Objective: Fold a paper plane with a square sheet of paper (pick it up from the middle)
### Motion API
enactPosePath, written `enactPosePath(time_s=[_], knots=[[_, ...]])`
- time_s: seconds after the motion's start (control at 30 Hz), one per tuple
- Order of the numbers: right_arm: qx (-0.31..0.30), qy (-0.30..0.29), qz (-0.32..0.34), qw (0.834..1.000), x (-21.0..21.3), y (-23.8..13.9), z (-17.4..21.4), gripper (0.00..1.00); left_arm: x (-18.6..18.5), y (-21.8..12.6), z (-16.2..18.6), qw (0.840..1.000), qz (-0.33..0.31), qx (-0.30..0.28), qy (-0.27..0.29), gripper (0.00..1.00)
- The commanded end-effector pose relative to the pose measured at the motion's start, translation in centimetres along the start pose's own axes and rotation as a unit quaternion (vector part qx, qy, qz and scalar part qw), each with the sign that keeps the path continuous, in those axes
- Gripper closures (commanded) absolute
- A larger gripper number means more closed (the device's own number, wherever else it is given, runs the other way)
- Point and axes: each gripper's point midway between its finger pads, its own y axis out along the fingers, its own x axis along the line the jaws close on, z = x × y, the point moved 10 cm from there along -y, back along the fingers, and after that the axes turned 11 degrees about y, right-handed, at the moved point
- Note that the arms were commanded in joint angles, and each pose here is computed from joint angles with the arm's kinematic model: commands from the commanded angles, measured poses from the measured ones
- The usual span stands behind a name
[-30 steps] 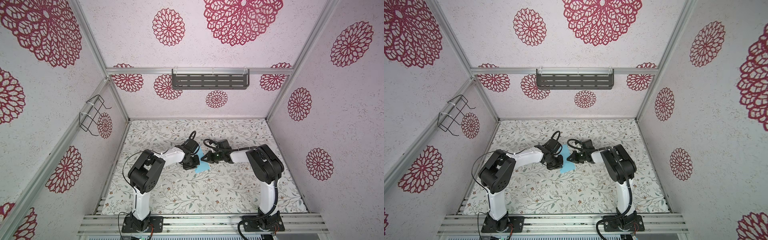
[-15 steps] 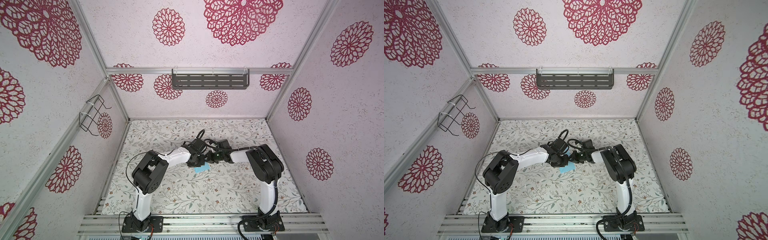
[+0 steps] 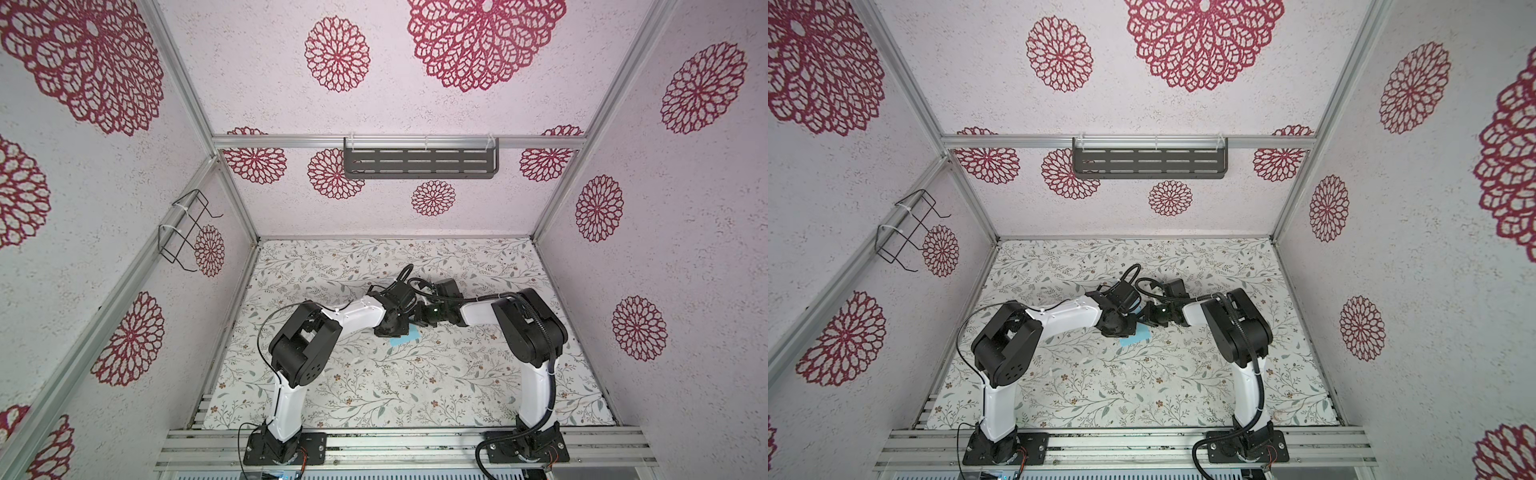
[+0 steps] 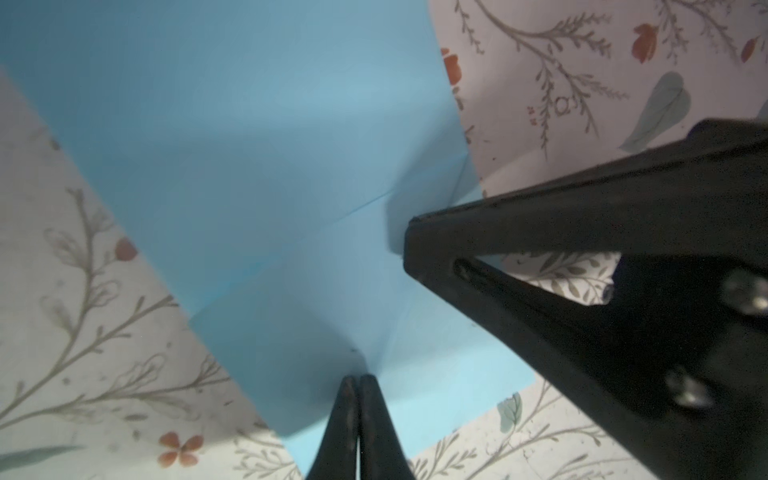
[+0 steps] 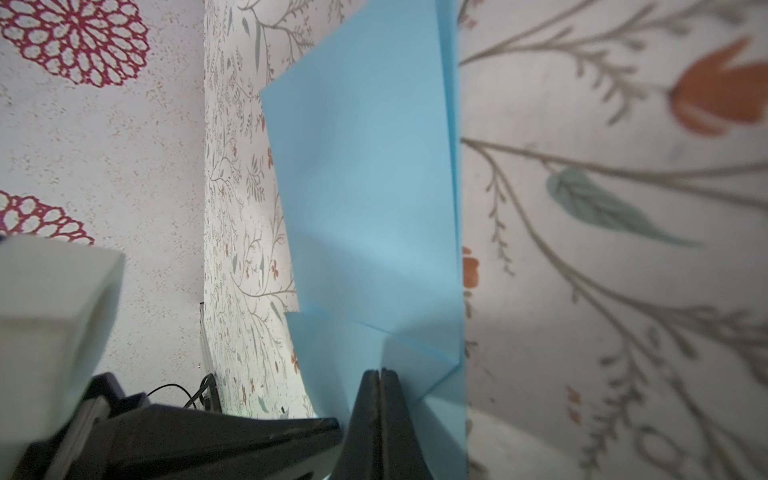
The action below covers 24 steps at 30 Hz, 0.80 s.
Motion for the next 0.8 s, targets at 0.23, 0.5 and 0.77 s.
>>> enactPosePath(time_s=[0.23,0.5,0.77], knots=[[0.011,0.043,0.052,0.998,-2.8,0.9,0.8,0.98,-0.2,-0.5,3.3,0.997,-0.046,0.049,0.028,0.99],[0.010,0.043,0.052,0.998,-2.6,0.8,0.8,0.98,-0.4,-1.8,4.5,0.997,-0.045,0.052,0.026,1.00],[0.000,0.028,0.033,0.999,-0.9,0.1,0.1,0.98,0.0,-4.0,4.0,0.998,-0.044,0.026,0.023,1.00]])
